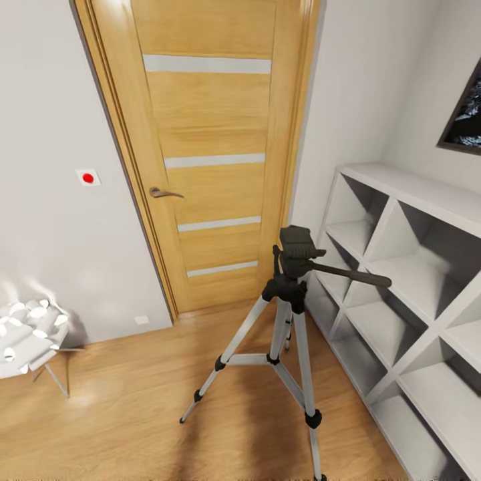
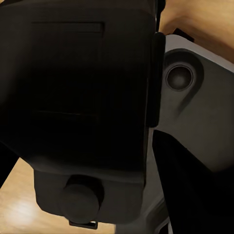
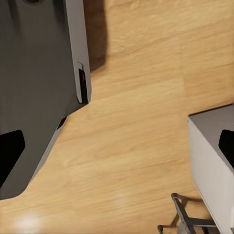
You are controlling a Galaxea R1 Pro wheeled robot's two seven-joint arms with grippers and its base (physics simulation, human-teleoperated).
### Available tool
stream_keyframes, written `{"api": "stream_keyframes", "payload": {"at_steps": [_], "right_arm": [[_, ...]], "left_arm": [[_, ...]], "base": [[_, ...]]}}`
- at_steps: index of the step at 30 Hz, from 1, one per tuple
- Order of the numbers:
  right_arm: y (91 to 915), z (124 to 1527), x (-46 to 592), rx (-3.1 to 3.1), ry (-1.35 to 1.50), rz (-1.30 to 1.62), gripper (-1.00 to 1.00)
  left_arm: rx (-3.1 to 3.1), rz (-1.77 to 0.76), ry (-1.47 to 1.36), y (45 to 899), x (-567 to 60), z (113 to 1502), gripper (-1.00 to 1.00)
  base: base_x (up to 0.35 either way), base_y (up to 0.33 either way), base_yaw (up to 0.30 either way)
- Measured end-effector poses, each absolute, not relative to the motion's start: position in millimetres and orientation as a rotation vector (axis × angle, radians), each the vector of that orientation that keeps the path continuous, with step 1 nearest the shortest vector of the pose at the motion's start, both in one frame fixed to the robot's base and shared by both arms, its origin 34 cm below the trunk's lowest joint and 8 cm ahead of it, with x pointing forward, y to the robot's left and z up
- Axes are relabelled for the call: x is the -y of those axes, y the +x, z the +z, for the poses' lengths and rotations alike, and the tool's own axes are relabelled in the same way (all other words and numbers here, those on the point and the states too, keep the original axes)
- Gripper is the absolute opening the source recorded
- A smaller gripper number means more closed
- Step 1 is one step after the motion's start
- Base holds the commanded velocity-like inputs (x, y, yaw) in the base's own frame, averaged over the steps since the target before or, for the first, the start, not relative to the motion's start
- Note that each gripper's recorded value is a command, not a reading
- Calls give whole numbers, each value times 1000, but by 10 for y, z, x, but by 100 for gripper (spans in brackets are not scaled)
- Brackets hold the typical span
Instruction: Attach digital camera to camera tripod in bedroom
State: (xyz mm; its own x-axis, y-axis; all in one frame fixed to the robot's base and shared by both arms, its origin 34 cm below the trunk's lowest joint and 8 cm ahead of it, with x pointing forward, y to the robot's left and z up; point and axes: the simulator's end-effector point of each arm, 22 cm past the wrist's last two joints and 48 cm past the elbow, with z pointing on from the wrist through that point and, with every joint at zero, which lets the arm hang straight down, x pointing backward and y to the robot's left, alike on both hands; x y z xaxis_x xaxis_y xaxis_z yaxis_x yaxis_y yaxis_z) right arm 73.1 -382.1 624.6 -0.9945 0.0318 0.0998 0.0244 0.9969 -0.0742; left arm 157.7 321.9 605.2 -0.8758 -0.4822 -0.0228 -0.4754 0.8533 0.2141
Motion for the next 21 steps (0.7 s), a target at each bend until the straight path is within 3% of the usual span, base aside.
{"api": "stream_keyframes", "payload": {"at_steps": [21], "right_arm": [[659, 6252, 3801, 3017, -39, 102, 100]], "left_arm": [[2979, -342, 782, 1520, -3226, 6046, -100]], "base": [[0, 0, 0]]}}
